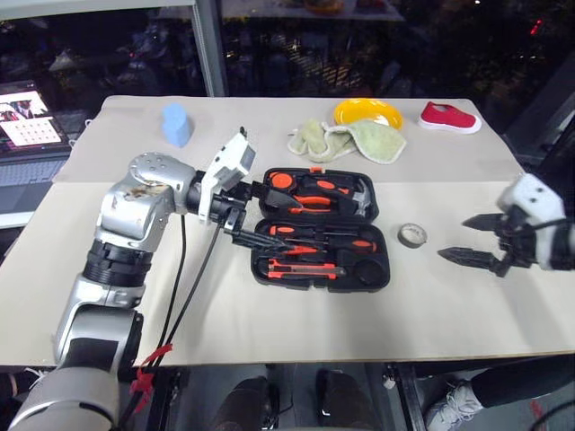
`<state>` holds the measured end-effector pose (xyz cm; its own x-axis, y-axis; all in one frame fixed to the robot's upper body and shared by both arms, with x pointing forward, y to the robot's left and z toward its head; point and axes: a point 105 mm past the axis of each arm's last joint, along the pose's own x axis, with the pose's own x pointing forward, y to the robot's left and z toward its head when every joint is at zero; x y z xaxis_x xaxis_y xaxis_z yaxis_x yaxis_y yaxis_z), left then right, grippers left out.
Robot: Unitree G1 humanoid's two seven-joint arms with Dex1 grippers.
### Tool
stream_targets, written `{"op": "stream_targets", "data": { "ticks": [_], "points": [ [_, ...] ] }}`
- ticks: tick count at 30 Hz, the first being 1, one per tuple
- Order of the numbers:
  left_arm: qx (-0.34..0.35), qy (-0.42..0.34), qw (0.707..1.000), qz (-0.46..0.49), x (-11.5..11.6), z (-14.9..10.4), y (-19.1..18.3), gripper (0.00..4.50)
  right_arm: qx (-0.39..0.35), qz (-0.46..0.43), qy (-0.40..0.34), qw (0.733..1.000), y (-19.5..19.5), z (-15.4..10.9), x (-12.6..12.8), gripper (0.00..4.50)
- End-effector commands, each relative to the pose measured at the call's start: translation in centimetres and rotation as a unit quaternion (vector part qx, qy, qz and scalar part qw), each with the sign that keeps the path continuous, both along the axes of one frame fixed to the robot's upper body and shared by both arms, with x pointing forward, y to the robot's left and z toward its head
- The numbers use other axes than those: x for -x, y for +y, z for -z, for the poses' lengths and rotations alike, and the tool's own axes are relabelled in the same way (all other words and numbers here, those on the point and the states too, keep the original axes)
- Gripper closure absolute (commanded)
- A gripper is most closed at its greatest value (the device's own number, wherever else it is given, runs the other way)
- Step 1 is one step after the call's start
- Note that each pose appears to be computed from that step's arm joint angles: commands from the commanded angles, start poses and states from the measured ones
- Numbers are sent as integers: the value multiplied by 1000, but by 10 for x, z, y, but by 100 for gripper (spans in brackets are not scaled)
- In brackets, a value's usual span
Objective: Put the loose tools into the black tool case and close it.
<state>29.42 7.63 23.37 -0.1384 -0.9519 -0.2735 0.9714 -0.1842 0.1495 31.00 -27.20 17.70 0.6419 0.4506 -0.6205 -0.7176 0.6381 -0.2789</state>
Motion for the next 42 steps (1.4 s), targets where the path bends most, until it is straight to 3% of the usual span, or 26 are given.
{"op": "stream_targets", "data": {
  "ticks": [1, 9, 10, 11, 22, 27, 30, 32, 37, 42],
  "points": [
    [9, -23, 1000, -2, 6, -10, 0, 5, 40, -38, 12, 998, 4, 9, -18, 0],
    [8, -59, 997, -40, 1, -9, -2, 5, 62, -78, 27, 995, 20, 25, -48, 0],
    [8, -60, 997, -40, 1, -9, -2, 0, 63, -76, 28, 995, 20, 27, -50, 56],
    [9, -62, 997, -41, 1, -9, -3, 0, 67, -71, 30, 995, 18, 29, -52, 69],
    [7, -77, 996, -42, -1, -15, -3, 0, 48, -19, 32, 998, 9, 39, -69, 447],
    [0, -73, 997, -36, -2, -10, -4, 0, 24, -47, 20, 998, 14, 21, -58, 447],
    [-25, -78, 996, -19, 1, 3, -3, 0, -57, -129, 15, 990, 48, -15, -28, 447],
    [-35, -83, 996, -9, 4, 8, -3, 0, -87, -179, 28, 979, 70, -25, -2, 447],
    [-36, -85, 996, 4, 5, 11, -7, 0, -56, -234, 64, 968, 106, -3, 41, 447],
    [-35, -88, 995, 10, 4, 11, -11, 0, -22, -224, 54, 973, 116, 17, 41, 447]
  ]
}}
